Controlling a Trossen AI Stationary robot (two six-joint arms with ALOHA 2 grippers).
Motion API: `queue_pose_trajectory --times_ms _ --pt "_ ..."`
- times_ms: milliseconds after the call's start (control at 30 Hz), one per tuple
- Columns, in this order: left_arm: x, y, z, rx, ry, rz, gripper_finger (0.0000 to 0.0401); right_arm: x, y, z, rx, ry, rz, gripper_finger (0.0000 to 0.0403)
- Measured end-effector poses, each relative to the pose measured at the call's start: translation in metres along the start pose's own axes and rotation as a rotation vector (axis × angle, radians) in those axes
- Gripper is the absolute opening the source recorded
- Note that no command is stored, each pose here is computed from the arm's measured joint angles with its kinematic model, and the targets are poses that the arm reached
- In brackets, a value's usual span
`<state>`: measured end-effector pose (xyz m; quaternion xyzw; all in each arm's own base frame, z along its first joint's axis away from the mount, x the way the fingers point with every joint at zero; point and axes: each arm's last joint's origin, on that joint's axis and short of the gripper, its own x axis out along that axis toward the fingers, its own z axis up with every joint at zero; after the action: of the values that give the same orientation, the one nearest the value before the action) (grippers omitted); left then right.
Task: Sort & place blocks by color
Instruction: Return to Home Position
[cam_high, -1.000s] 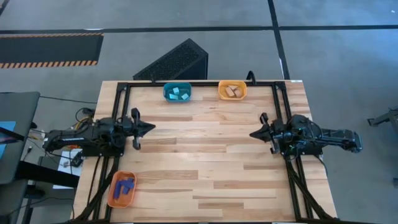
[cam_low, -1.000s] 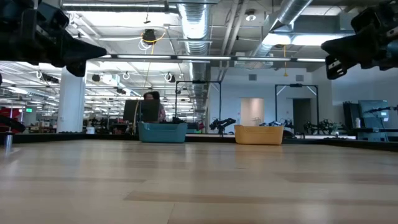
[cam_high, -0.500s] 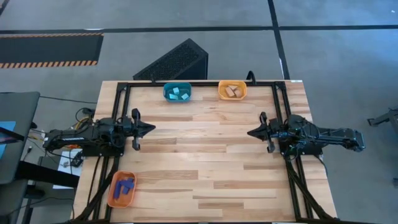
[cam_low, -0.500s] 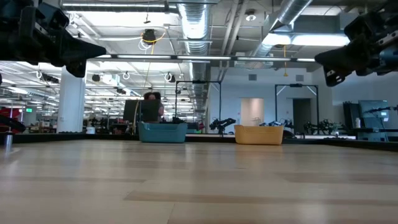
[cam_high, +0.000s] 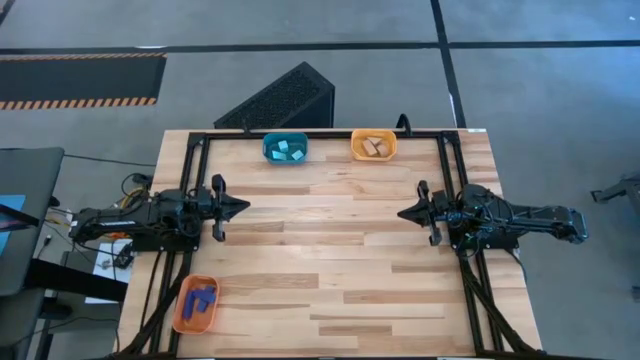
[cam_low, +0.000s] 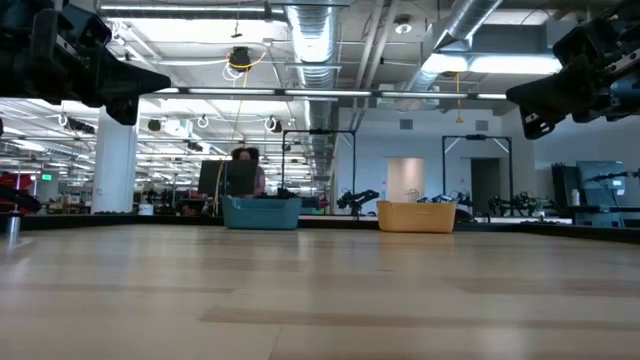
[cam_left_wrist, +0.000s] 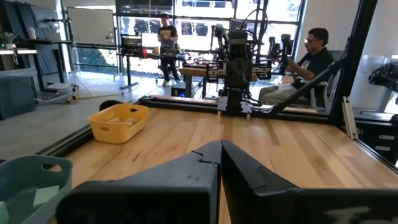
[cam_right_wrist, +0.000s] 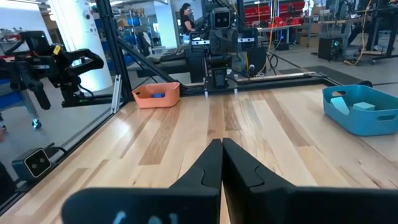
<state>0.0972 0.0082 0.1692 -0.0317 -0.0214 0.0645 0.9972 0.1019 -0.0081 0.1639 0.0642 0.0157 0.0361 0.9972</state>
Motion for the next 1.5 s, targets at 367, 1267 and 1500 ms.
queue_pose_trajectory --times_ms 367,1267,1500 --pt "0.0000 0.0000 -0.0002 0.000 0.001 0.000 0.0000 0.0000 0.0000 -0.0003 0.000 0.001 0.000 0.0022" --pt "0.0000 0.0000 -0.0003 -0.001 0.001 0.000 0.0000 0.0001 0.0000 -0.0004 0.000 0.002 0.001 0.0024" --pt "0.0000 0.0000 -0.0003 -0.001 0.001 0.000 0.0000 0.0001 0.0000 -0.0004 0.000 0.002 0.001 0.0022"
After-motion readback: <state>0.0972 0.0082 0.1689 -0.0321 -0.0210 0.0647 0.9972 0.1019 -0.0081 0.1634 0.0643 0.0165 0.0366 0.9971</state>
